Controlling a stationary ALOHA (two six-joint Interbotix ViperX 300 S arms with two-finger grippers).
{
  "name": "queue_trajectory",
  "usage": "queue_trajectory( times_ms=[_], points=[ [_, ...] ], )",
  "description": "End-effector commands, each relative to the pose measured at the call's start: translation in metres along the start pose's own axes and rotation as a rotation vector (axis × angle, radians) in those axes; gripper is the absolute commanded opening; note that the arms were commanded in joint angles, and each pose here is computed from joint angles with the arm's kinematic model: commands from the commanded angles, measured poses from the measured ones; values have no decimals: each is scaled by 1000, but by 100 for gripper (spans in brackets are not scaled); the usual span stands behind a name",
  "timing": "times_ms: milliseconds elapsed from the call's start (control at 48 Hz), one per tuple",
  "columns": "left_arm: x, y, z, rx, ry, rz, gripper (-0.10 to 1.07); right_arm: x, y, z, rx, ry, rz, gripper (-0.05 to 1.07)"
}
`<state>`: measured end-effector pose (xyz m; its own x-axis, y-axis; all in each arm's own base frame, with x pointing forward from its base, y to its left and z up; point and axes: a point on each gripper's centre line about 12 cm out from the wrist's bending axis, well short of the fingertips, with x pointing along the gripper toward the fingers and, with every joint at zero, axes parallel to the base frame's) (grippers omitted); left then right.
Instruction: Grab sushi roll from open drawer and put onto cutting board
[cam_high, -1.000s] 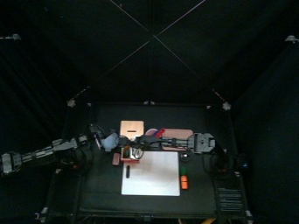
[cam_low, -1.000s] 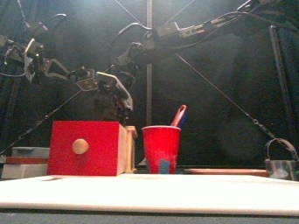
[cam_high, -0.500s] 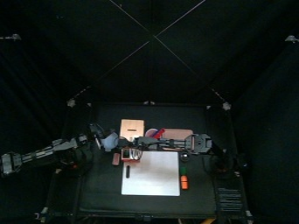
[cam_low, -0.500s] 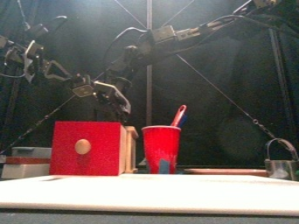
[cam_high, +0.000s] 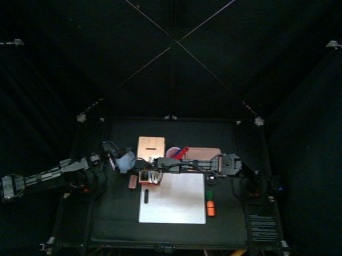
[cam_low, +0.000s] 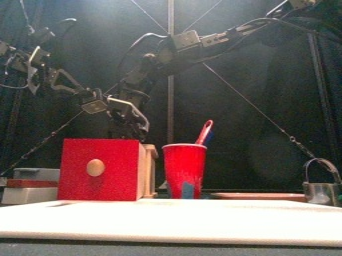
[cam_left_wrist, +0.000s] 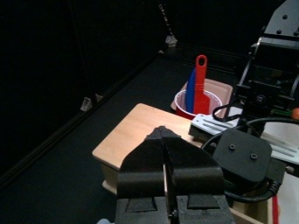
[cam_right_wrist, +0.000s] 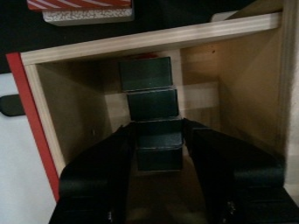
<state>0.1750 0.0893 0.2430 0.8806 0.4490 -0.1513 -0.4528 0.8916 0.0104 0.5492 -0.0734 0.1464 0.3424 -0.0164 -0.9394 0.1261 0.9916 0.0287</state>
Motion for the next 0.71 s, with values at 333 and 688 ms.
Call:
queue_trajectory(
  times_ms=[333, 688],
  points=[
    [2, 1, 9, 0, -23, 3, 4, -50, 7, 22, 15, -103, 13, 64],
    [2, 1, 15, -1, -37, 5, 4, -149, -2, 37, 80, -230, 21, 63]
  ],
)
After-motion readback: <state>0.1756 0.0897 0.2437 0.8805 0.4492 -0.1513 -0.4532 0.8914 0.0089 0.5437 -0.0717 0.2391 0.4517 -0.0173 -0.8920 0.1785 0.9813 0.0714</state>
